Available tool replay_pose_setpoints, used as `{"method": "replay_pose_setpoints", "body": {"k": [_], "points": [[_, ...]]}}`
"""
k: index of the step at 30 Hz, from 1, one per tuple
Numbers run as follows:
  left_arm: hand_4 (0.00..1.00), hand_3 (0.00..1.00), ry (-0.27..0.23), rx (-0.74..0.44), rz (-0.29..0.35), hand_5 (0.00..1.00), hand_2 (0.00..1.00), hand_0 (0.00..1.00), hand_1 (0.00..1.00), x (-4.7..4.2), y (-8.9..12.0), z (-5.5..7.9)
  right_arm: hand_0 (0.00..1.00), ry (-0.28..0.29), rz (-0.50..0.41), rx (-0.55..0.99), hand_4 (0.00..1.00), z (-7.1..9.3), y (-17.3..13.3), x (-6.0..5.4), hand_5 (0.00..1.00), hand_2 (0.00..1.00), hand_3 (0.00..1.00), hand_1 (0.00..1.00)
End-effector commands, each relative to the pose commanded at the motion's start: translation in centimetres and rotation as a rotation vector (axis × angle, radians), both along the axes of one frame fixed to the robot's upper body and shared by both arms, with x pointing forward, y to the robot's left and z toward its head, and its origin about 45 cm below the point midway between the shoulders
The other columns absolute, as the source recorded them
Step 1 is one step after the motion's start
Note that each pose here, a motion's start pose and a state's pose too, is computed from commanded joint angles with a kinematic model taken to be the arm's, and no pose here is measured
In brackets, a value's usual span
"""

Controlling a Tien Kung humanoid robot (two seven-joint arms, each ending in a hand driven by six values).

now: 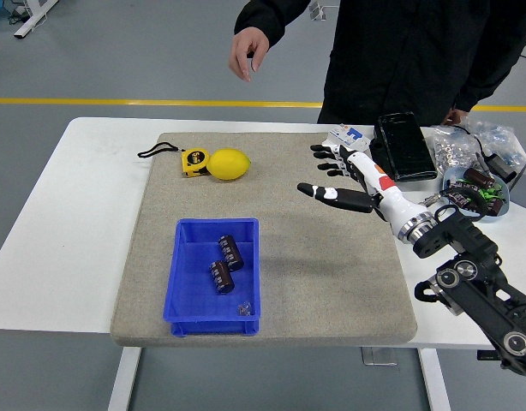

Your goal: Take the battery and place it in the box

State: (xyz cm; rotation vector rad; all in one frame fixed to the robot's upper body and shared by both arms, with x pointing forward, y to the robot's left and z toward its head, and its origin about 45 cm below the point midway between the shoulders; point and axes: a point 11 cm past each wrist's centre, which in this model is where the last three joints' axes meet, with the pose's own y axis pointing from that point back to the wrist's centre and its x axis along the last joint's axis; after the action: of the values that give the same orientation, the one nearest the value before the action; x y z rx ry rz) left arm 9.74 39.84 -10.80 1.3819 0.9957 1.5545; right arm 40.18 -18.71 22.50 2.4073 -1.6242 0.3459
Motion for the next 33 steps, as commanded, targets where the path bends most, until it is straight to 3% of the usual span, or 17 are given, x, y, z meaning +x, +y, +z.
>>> {"method": "replay_pose_setpoints", "body": {"k": [3, 4, 9, 11, 15, 33], "points": [[0.635, 0.587, 0.0, 0.0, -0.004, 0.545, 0.684, 0.721, 0.676, 0.06, 0.0, 0.0, 0.806, 0.086, -0.011, 0.142, 0.998, -1.4, -0.9, -0.8, 0.595, 0.845, 0.846, 0.81], [0.634, 0.586, 0.0, -0.001, -0.003, 0.545, 0.683, 0.721, 0.676, 0.06, -0.1, 0.0, 0.833, 0.107, -0.018, 0.196, 0.998, -1.9, -1.2, -1.2, 0.778, 0.854, 0.868, 0.843], [0.634, 0.586, -0.002, -0.003, -0.003, 0.545, 0.683, 0.721, 0.676, 0.13, -0.2, 0.0, 0.833, 0.207, -0.08, 0.454, 0.998, -4.1, -2.3, -2.6, 0.778, 0.854, 0.868, 0.843], [0.634, 0.585, -0.002, -0.005, -0.006, 0.546, 0.683, 0.72, 0.675, 0.17, -0.3, 0.0, 0.886, 0.251, -0.109, 0.558, 0.998, -4.8, -2.5, -2.9, 0.83, 0.875, 0.896, 0.878], [0.634, 0.585, -0.003, -0.008, -0.009, 0.546, 0.683, 0.72, 0.675, 0.23, -0.4, -0.1, 0.886, 0.312, -0.154, 0.679, 0.998, -5.9, -3.0, -3.4, 0.83, 0.875, 0.896, 0.878], [0.632, 0.586, 0.001, -0.008, -0.004, 0.545, 0.682, 0.719, 0.674, -0.12, -0.3, -0.1, 0.886, 0.338, -0.191, 0.689, 0.998, -6.8, -3.5, -3.8, 0.857, 0.875, 0.896, 0.878]]}}
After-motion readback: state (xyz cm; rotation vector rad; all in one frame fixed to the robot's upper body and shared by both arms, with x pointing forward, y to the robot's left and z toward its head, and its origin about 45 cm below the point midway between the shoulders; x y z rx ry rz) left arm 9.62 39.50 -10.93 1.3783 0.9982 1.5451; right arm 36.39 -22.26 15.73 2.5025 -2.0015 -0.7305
